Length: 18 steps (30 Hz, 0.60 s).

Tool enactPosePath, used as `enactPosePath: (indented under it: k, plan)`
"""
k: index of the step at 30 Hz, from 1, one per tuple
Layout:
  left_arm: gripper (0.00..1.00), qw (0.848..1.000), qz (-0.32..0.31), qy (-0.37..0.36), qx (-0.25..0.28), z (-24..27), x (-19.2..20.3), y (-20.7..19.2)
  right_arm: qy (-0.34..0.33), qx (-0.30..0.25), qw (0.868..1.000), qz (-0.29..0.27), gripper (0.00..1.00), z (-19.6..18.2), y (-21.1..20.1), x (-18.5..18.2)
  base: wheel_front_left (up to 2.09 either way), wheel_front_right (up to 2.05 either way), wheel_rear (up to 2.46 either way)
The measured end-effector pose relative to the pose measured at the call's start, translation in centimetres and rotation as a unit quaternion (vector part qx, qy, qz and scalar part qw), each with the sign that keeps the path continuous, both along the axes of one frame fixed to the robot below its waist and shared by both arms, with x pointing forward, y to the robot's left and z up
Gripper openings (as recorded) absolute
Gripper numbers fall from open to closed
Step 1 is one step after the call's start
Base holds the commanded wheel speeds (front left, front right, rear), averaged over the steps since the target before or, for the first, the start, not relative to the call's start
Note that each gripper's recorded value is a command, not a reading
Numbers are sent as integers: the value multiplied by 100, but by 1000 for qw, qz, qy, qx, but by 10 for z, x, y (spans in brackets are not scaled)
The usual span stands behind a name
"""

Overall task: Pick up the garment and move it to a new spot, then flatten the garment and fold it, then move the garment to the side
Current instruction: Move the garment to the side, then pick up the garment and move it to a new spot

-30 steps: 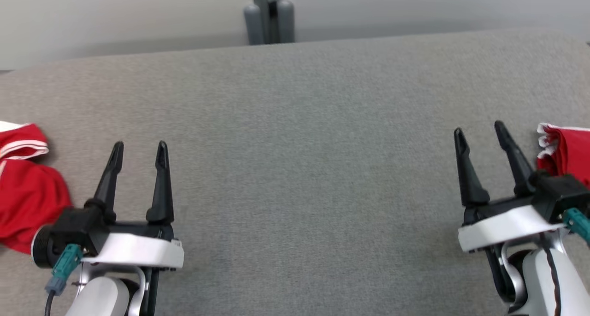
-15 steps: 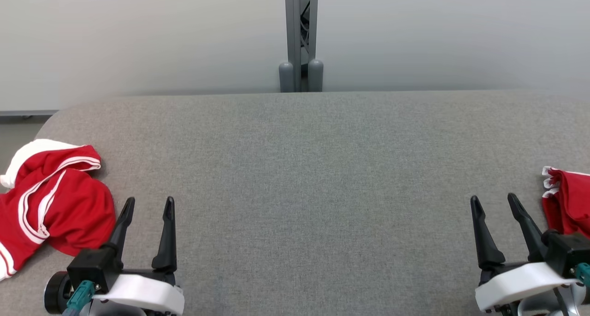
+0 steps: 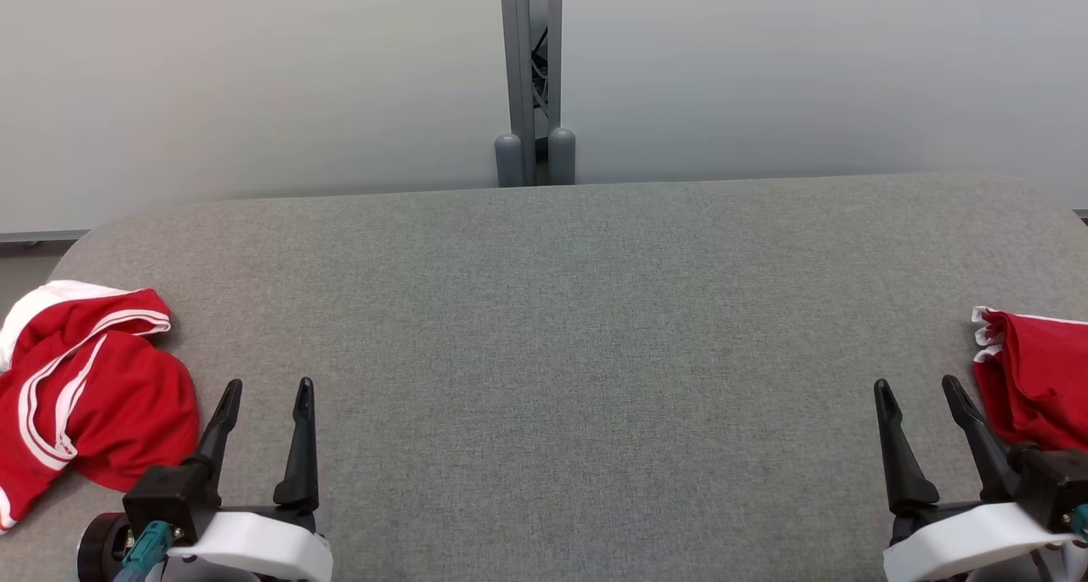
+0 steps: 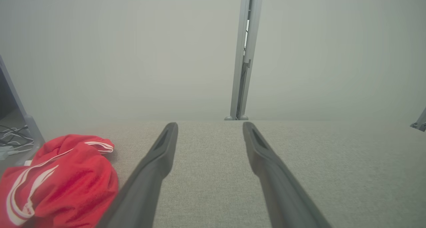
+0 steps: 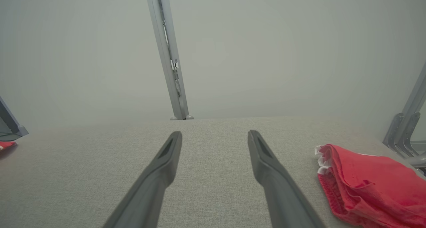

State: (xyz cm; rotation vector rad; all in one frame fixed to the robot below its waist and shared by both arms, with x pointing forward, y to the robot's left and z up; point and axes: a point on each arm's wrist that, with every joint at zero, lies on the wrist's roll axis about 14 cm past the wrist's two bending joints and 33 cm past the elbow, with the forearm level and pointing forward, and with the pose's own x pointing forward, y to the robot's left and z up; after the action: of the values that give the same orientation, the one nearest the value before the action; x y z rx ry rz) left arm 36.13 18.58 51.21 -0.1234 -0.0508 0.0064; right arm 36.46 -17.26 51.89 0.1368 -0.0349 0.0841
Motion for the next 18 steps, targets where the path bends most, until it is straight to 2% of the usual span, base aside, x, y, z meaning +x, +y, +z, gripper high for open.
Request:
enactPosePath:
  k: [13,18]
  plan:
    - [100,1000,16,-11,-16,8,7,7,5,2,1000,4,100,-3,2,1,0,0,0]
    - [100,999,34,-19,-24,13,6,18,9,-5,1000,22,100,-4,14,6,0,0,0]
